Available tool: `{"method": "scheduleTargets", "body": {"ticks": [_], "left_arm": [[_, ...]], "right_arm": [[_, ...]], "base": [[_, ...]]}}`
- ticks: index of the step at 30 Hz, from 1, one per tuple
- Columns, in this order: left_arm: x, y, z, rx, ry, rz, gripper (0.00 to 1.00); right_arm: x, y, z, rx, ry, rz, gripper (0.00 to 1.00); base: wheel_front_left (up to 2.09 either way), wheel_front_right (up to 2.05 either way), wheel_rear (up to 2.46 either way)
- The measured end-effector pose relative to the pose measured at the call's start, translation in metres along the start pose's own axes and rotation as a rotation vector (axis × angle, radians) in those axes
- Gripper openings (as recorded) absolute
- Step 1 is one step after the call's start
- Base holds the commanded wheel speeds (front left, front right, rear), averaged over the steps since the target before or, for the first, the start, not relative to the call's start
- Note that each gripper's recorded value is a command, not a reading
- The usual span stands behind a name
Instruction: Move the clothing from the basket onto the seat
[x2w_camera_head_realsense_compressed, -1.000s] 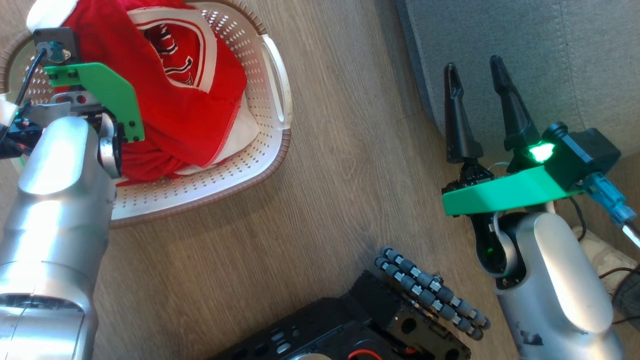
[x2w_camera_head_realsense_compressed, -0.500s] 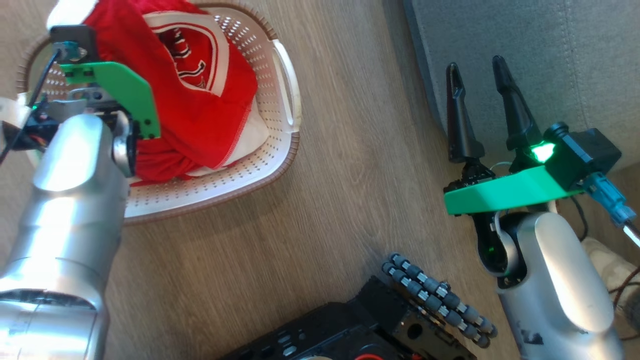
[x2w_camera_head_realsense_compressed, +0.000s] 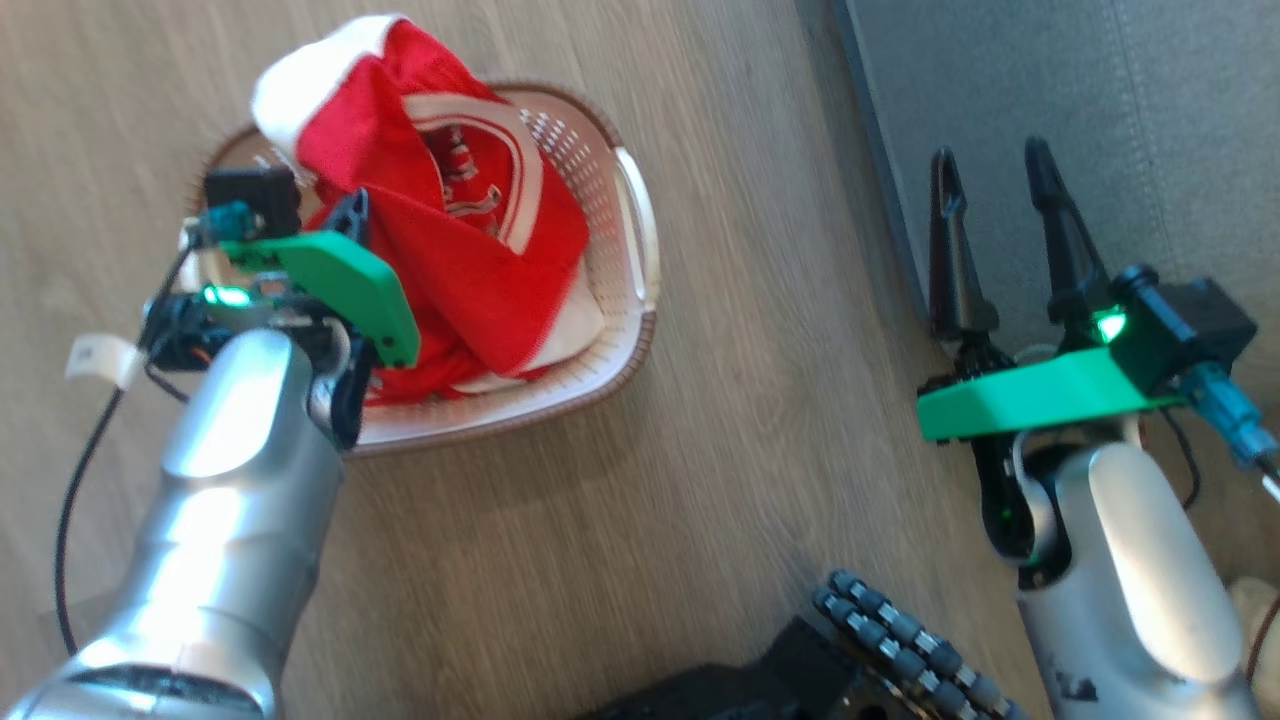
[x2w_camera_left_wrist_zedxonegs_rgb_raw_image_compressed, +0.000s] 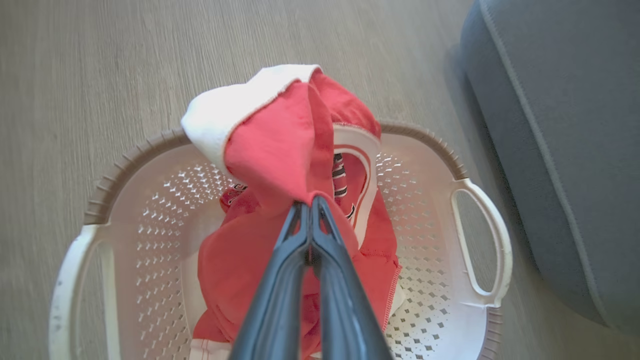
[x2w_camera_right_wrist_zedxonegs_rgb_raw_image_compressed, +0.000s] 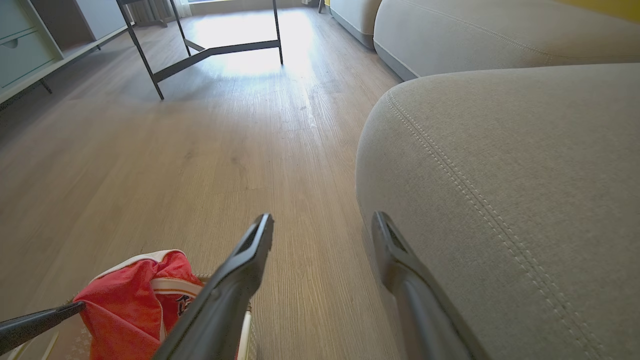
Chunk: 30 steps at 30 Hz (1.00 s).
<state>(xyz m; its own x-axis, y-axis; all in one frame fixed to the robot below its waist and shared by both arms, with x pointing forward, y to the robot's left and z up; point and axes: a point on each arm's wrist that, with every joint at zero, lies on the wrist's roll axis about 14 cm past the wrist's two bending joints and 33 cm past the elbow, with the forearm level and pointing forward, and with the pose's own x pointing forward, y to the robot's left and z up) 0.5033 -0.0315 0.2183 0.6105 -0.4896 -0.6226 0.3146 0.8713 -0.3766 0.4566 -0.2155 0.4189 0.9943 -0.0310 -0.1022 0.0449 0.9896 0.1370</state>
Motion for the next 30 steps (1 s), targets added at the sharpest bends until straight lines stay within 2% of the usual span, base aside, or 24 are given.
{"method": "scheduleTargets", "body": {"ticks": [9, 19, 20, 30], "left_arm": [[-0.062, -0.014, 0.059, -0.023, -0.236, -0.015, 0.00], [-0.151, -0.025, 0.110, 0.004, -0.437, 0.013, 0.00], [-0.170, -0.023, 0.118, 0.020, -0.468, 0.029, 0.00], [-0.248, -0.011, 0.129, 0.067, -0.570, 0.107, 0.00]], "right_arm": [[-0.031, 0.009, 0.019, 0.009, -0.030, 0.005, 1.00], [-0.066, 0.021, 0.049, 0.011, -0.097, 0.051, 1.00], [-0.069, 0.025, 0.057, 0.004, -0.118, 0.072, 1.00], [-0.084, 0.038, 0.077, -0.054, -0.170, 0.159, 1.00]], "base": [[0.00, 0.00, 0.00], [0.00, 0.00, 0.00], [0.00, 0.00, 0.00], [0.00, 0.00, 0.00]]}}
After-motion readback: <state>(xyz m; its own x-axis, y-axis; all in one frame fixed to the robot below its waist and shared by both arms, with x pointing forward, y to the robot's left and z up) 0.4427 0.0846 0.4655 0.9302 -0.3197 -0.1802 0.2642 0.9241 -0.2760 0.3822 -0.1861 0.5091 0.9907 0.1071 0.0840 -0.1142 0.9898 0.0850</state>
